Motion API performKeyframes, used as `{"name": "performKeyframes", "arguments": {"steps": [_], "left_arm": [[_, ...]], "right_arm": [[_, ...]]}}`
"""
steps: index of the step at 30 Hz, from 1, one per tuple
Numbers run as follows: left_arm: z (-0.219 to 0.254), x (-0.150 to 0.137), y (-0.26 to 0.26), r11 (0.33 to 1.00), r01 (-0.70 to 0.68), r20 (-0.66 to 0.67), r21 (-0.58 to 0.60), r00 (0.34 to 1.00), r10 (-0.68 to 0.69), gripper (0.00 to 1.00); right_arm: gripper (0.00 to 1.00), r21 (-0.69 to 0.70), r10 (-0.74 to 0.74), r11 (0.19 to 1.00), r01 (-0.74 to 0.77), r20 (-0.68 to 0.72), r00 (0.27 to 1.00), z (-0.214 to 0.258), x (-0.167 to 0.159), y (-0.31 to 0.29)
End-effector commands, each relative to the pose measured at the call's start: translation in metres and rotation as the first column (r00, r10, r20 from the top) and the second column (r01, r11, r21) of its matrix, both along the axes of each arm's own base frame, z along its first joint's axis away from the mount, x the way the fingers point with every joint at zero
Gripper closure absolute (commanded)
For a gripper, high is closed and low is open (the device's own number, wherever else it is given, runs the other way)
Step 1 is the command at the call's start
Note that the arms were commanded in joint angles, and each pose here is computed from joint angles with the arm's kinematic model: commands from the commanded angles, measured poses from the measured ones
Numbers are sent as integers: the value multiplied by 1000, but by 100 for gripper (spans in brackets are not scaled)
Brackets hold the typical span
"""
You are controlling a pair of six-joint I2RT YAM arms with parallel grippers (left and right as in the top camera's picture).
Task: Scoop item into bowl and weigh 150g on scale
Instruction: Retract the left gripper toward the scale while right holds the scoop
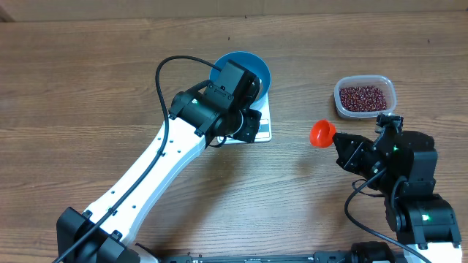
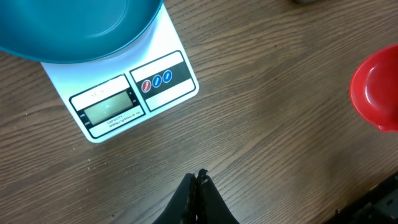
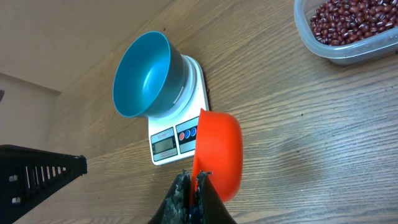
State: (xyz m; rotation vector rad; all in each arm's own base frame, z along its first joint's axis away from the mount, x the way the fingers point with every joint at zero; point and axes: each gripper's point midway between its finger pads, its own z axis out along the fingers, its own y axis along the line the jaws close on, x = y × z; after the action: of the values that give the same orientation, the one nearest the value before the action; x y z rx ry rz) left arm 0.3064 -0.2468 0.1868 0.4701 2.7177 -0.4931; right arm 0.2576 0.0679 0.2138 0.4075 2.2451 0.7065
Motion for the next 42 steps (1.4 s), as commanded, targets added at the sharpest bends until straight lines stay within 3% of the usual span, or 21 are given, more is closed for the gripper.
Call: {"name": "performKeyframes", "arguments": {"steps": [1, 5, 10, 27, 42], "left_arm": [[2, 3, 2, 1000, 19, 36, 20, 999, -20, 96], [-2, 17, 12, 993, -31, 128, 112, 992, 17, 95], [-23, 11, 16, 979, -33, 145, 201, 989, 3, 96], [-98, 12, 4, 991, -12, 181, 132, 983, -12, 96], [-139, 24, -7, 989, -6, 157, 148, 987, -17, 96]], "right_arm": [[96, -4, -8, 1000, 8, 38, 999, 15, 4, -1], [96, -5, -9, 1000, 9, 36, 999, 15, 3, -1], [96, -6, -9, 1000, 9, 32, 999, 14, 3, -1], [96, -5, -9, 1000, 9, 34, 999, 14, 3, -1], [96, -5, -9, 1000, 9, 39, 999, 15, 4, -1]]}}
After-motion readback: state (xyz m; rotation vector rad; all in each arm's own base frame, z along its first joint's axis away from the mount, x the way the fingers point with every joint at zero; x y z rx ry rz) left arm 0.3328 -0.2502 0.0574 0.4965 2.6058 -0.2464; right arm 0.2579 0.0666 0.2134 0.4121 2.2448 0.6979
